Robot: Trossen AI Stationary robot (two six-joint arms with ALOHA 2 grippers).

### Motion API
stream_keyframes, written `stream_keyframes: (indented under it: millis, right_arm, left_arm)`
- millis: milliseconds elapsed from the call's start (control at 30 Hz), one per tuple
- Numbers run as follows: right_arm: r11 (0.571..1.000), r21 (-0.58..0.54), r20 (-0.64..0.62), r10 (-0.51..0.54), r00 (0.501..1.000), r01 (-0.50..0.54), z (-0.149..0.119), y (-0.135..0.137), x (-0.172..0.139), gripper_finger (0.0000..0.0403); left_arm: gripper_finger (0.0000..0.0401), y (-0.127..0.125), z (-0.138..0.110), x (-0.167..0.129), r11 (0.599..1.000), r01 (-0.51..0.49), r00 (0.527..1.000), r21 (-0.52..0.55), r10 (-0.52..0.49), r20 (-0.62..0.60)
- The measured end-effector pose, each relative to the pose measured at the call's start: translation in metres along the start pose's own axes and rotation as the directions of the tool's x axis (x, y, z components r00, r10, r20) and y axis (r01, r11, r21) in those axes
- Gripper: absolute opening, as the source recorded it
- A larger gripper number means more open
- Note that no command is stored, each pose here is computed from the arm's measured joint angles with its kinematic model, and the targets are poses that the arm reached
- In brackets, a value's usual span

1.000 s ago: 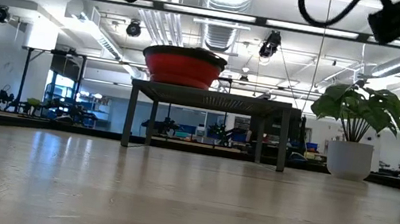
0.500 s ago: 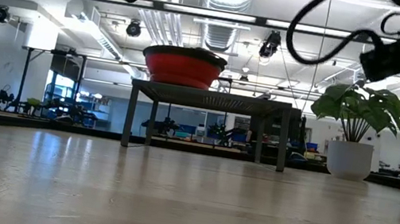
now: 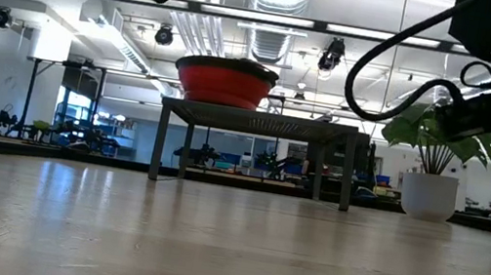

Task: Pick & Place Fruit
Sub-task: Put the brown kiwi into the red strainer bowl on the shelf

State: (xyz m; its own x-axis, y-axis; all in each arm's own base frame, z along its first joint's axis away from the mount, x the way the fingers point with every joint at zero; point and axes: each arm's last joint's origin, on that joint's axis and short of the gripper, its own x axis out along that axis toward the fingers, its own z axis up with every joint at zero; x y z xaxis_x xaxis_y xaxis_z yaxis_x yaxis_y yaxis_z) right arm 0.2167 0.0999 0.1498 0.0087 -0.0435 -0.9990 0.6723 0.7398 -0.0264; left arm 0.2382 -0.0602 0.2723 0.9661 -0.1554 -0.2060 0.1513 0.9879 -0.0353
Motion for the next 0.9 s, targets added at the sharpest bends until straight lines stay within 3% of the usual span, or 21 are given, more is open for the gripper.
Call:
stream_keyframes:
  millis: [367,700,900]
  right_arm:
    - [1.0,-0.008,0.006,0.021,1.0,-0.021,0.0011,0.003,-0.0021,0.0386]
    - [1.0,-0.008,-0.011,0.026,1.0,-0.026,0.0004,0.0029,-0.0016,0.0312]
    - [0.999,-0.035,-0.013,0.036,0.999,-0.036,0.001,0.0042,-0.0047,0.0319]
  left_arm:
    - [0.0211,0.0,-0.0001,0.0,1.0,0.0,1.0,0.0,0.0,-0.001]
    - [0.0211,0.0,-0.0002,0.0001,1.0,0.0,1.0,0.0,0.0,-0.002]
    - [0.0211,0.0,0.0,0.0001,1.0,0.0,1.0,0.0,0.0,0.001]
